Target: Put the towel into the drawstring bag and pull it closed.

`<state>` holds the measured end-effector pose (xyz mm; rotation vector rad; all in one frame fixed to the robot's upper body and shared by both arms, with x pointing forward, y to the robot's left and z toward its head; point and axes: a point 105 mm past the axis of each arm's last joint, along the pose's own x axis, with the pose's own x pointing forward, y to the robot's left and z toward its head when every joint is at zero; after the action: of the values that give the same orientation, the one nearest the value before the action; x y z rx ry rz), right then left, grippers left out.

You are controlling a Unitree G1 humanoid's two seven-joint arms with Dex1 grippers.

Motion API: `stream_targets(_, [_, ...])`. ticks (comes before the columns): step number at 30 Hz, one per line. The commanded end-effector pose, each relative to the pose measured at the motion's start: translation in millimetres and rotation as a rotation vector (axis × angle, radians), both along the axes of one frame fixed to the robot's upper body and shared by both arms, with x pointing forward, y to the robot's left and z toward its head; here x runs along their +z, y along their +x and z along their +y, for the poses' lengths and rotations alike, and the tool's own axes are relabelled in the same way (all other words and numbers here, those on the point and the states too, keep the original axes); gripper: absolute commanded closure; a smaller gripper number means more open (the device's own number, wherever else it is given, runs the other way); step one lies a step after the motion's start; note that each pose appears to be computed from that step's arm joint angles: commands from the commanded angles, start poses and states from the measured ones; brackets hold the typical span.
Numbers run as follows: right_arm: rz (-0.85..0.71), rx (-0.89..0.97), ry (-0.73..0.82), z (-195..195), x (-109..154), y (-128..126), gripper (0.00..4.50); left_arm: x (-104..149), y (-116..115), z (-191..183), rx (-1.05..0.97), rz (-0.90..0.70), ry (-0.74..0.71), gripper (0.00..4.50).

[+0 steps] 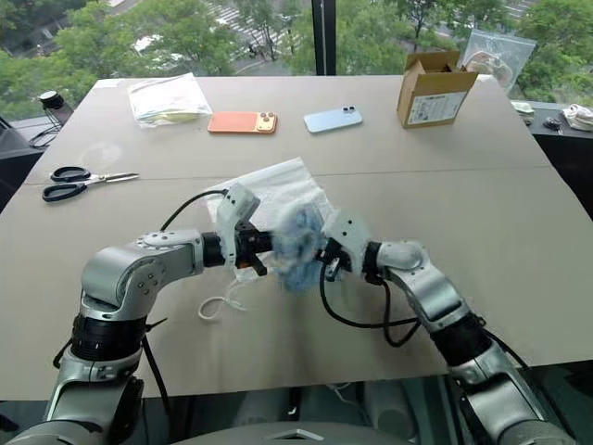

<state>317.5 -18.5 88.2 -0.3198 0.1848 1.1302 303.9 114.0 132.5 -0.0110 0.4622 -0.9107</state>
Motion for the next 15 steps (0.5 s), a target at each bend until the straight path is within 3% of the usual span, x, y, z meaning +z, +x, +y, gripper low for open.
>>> stream_targets(1, [0.040, -0.018, -0.121, -7, -25, 3, 4.48, 30, -6, -8, -0.036, -0.119, -0.071, 4.50])
stream_targets(10, [-0.202, 0.085, -0.395, -9, -27, 9, 4.48, 34, -18, -14, -0.025, -0.162, -0.083, 4.50])
stream_targets(12, [-0.132, 0.005, -0.304, -3, -17, 17, 4.48, 29, -26, -17, -0.064, -0.154, -0.060, 4.50])
stream_targets(15, [0.202, -0.204, 0.087, 9, 0, 29, 4.48, 19, -38, -13, -0.079, -0.115, -0.035, 4.50])
